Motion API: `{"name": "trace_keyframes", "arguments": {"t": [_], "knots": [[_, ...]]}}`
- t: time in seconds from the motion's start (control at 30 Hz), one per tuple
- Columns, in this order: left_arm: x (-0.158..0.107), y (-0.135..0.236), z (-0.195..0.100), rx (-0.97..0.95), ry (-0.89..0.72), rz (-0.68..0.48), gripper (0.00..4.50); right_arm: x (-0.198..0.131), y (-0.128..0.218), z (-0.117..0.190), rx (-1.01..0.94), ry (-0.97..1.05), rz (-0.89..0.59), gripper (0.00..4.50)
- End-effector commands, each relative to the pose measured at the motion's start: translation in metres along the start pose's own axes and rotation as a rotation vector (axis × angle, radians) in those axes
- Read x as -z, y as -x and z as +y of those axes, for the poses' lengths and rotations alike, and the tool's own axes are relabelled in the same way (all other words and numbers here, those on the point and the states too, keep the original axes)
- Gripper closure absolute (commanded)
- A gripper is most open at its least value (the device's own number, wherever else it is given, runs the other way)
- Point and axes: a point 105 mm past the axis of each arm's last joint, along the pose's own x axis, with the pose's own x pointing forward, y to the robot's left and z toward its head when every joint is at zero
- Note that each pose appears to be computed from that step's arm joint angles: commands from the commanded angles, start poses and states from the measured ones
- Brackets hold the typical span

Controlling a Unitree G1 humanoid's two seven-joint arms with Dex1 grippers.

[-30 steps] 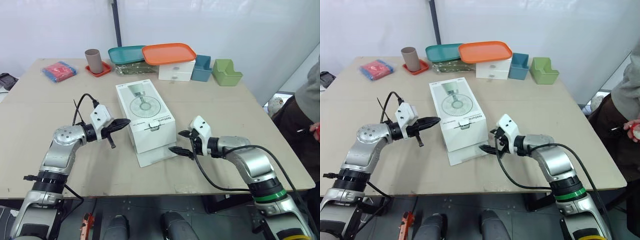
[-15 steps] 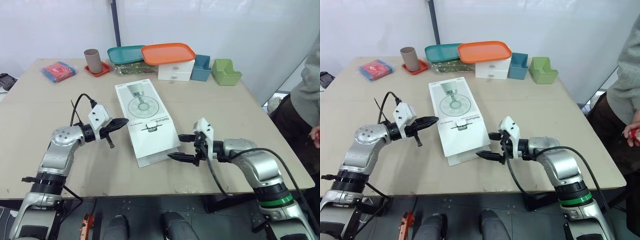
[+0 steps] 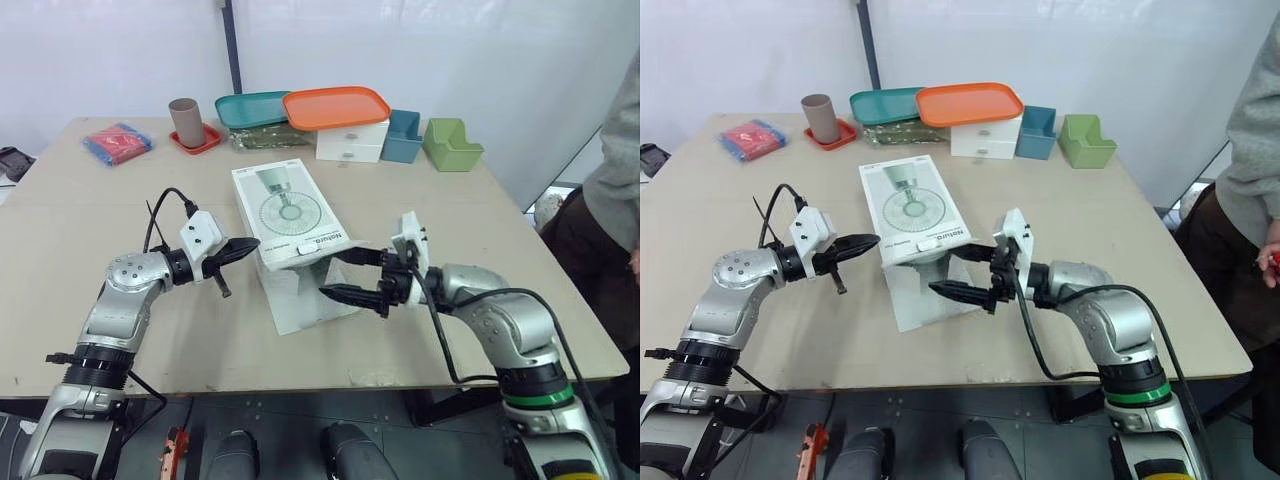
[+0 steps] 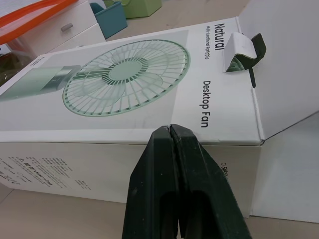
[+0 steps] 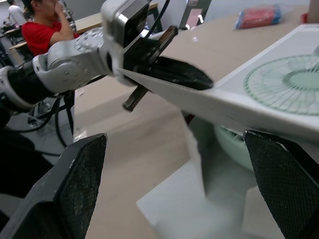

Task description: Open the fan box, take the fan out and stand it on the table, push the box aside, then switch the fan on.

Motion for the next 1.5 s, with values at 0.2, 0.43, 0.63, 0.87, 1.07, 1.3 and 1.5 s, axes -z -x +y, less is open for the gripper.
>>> {"name": "trace_keyframes", "arguments": {"t": [0.2,0.43,0.63,0.87,1.07,1.3,1.5], "knots": [[0.013,0.002,-0.007,0.019,0.018,0.053,4.39,-0.011,-0.014,-0.026,0.11,0.037,-0.04,0.0],[0.015,0.007,-0.006,-0.02,0.027,0.057,4.39,-0.009,-0.025,-0.037,0.147,0.036,-0.021,0.0],[0.02,0.014,-0.001,-0.07,0.046,0.07,4.39,-0.002,-0.027,-0.038,0.144,0.043,0.018,0.0],[0.024,0.02,0.002,-0.103,0.051,0.081,4.39,0.007,-0.028,-0.04,0.155,0.058,0.062,0.0],[0.026,0.016,0.004,-0.109,0.051,0.079,4.39,-0.002,-0.032,-0.041,0.168,0.069,0.037,0.0],[0.031,0.013,0.01,-0.145,0.042,0.099,4.39,-0.031,-0.021,-0.036,0.178,0.092,-0.043,0.0],[0.036,0.011,0.019,-0.186,0.019,0.133,4.39,-0.045,-0.008,-0.038,0.202,0.082,-0.087,0.0]]}}
